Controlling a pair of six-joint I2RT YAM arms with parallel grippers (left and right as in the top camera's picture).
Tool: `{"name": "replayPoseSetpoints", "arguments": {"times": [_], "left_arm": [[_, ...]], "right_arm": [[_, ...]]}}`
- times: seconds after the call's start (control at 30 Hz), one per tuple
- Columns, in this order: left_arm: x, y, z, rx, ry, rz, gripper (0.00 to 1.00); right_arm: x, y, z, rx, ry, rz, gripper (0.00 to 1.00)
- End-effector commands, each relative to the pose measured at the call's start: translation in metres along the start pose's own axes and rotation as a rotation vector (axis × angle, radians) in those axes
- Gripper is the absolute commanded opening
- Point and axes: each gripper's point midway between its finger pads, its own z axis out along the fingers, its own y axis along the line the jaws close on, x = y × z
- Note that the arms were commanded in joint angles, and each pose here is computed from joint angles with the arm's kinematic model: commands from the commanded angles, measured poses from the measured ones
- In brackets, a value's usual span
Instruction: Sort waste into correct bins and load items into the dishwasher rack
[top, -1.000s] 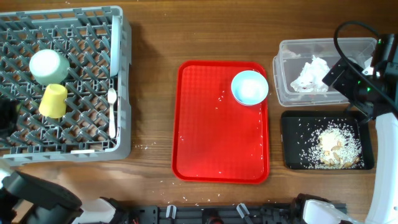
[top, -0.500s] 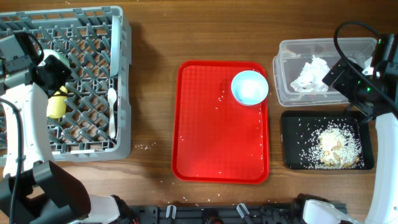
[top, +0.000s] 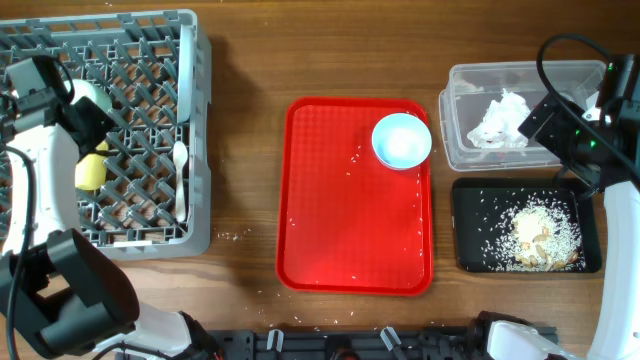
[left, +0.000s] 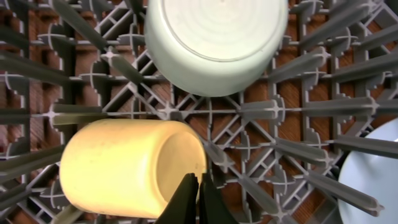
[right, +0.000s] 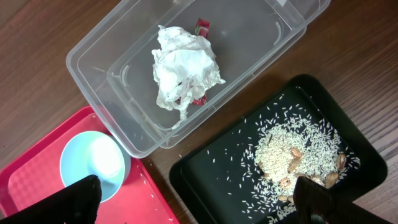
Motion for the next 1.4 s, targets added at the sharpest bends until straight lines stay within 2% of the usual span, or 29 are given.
{"name": "replayPoseSetpoints", "arguments": {"times": [0.0,0.2,0.47,0.6,0.67,0.77,0.87,1.1,1.23,1.37], "left_arm": [[0.0,0.019,0.008,-0.041,0.013,-0.011,0.04],[0.006,0.024,0.025,-0.058,0.05,-0.018,0.04],[-0.001,0.027,0.017,-0.048,0.026,-0.065,0.04],[-0.009,-0.005,-0.002,0.14,0.003,-0.063,0.04],[-0.01,-0.011,-0.004,0.171,0.004,-0.059,0.04],[-0.006,-0.007,0.001,0.15,0.015,0.0,0.04],[-0.004,0.006,0.004,0.079,0.018,-0.002,0.04],[0.006,0.011,0.006,0.055,0.054,0.019,0.04],[0.004,0.033,0.005,-0.062,0.039,0.02,0.04],[0.002,0.037,0.001,-0.066,0.03,0.002,0.04]], "right_arm": [[-0.003,0.002,-0.004,-0.012,-0.015,0.006,1.0],[-0.003,0.002,-0.004,-0.012,-0.015,0.006,1.0],[-0.003,0.002,-0.004,-0.012,-0.015,0.006,1.0],[-0.003,0.002,-0.004,-0.012,-0.015,0.006,1.0],[-0.003,0.002,-0.004,-0.012,-0.015,0.006,1.0],[-0.003,0.002,-0.004,-0.012,-0.015,0.006,1.0],[-0.003,0.002,-0.004,-0.012,-0.015,0.006,1.0],[-0.003,0.002,-0.004,-0.012,-0.015,0.006,1.0],[-0.003,0.002,-0.004,-0.012,-0.015,0.006,1.0],[-0.003,0.002,-0.004,-0.012,-0.015,0.006,1.0]]}}
